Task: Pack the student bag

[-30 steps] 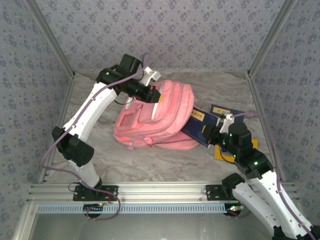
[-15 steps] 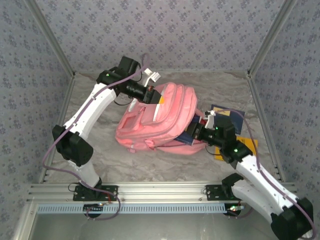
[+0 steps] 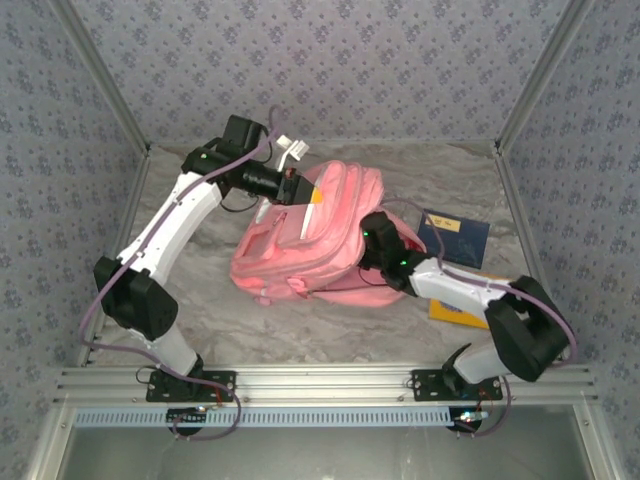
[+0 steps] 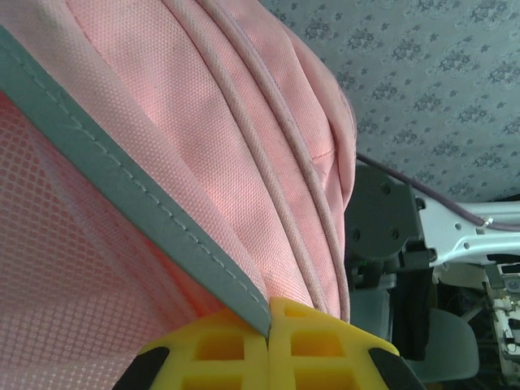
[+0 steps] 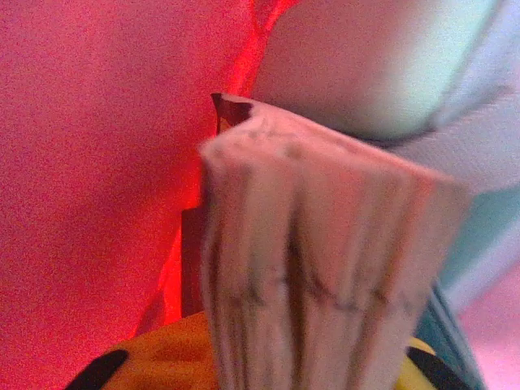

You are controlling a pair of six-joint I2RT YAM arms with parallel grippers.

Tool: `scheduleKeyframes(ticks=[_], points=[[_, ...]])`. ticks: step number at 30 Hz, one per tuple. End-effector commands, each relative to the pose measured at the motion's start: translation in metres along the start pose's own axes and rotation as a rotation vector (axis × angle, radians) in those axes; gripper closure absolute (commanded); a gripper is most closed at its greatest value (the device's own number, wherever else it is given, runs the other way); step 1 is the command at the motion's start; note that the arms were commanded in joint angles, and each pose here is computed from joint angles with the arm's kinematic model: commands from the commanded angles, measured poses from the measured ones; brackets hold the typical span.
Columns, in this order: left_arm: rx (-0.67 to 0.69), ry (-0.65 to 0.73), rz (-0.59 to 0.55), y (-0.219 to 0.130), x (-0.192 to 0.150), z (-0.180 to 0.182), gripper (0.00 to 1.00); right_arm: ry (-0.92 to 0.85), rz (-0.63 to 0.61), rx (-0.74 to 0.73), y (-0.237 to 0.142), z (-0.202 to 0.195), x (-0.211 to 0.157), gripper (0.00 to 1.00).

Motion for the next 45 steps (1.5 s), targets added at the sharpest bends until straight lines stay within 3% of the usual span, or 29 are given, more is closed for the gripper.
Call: scheduleKeyframes(ticks=[1,4,8,10,20,21,24,26,29,34,36,39,45], points=[[-0.188,0.201,-0.071,-0.025,0.007,-0.062,1.0,-0.097,-0.07,-0.067,0.018,0.016,0.013,0.66],[-0.189,0.193,-0.08,-0.028,0.009,-0.062,1.0,-0.128,-0.043,-0.109,0.027,0.017,0.013,0.48],[-0.172,0.163,-0.118,-0.037,0.013,-0.055,1.0,-0.165,-0.087,-0.12,0.008,0.017,0.018,0.24],[-0.154,0.146,-0.144,-0.041,0.015,-0.049,1.0,-0.195,-0.126,-0.124,-0.009,0.018,0.022,0.18],[-0.038,0.073,-0.218,-0.053,0.018,-0.025,1.0,-0.262,-0.22,-0.163,-0.075,0.007,0.02,0.19],[0.01,0.046,-0.239,-0.056,0.019,-0.017,1.0,-0.264,-0.227,-0.181,-0.081,0.003,0.019,0.19],[0.362,-0.118,-0.342,-0.073,0.012,0.029,1.0,-0.3,-0.291,-0.26,-0.106,-0.008,0.02,0.22],[0.527,-0.173,-0.389,-0.083,0.0,0.051,1.0,-0.311,-0.318,-0.354,-0.121,-0.023,0.017,0.23],[0.658,-0.214,-0.445,-0.092,-0.011,0.076,1.0,-0.298,-0.334,-0.504,-0.138,-0.052,0.016,0.23],[0.798,-0.273,-0.454,-0.096,-0.012,0.106,1.0,-0.213,-0.259,-0.6,-0.145,-0.085,0.018,0.23],[0.751,-0.31,-0.425,-0.083,-0.01,0.115,1.0,-0.17,-0.23,-0.59,-0.145,-0.095,0.021,0.21],[0.54,-0.329,-0.376,-0.044,-0.008,0.111,0.76,-0.078,-0.203,-0.616,-0.15,-0.114,0.026,0.18],[0.534,-0.198,-0.368,-0.016,-0.023,0.081,0.58,0.11,-0.192,-0.807,-0.167,-0.157,0.044,0.15]])
Point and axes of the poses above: each hand's point on the last joint's axis, 136 mm out from that joint toward the fingers, its own y axis out along the fingers, its own z axis along the line the jaws close on, x = y × z, the point moved 5 cm from there along -y, back along the fingers, and after that the axes turned 5 degrees about -y, right-handed, at the moved point
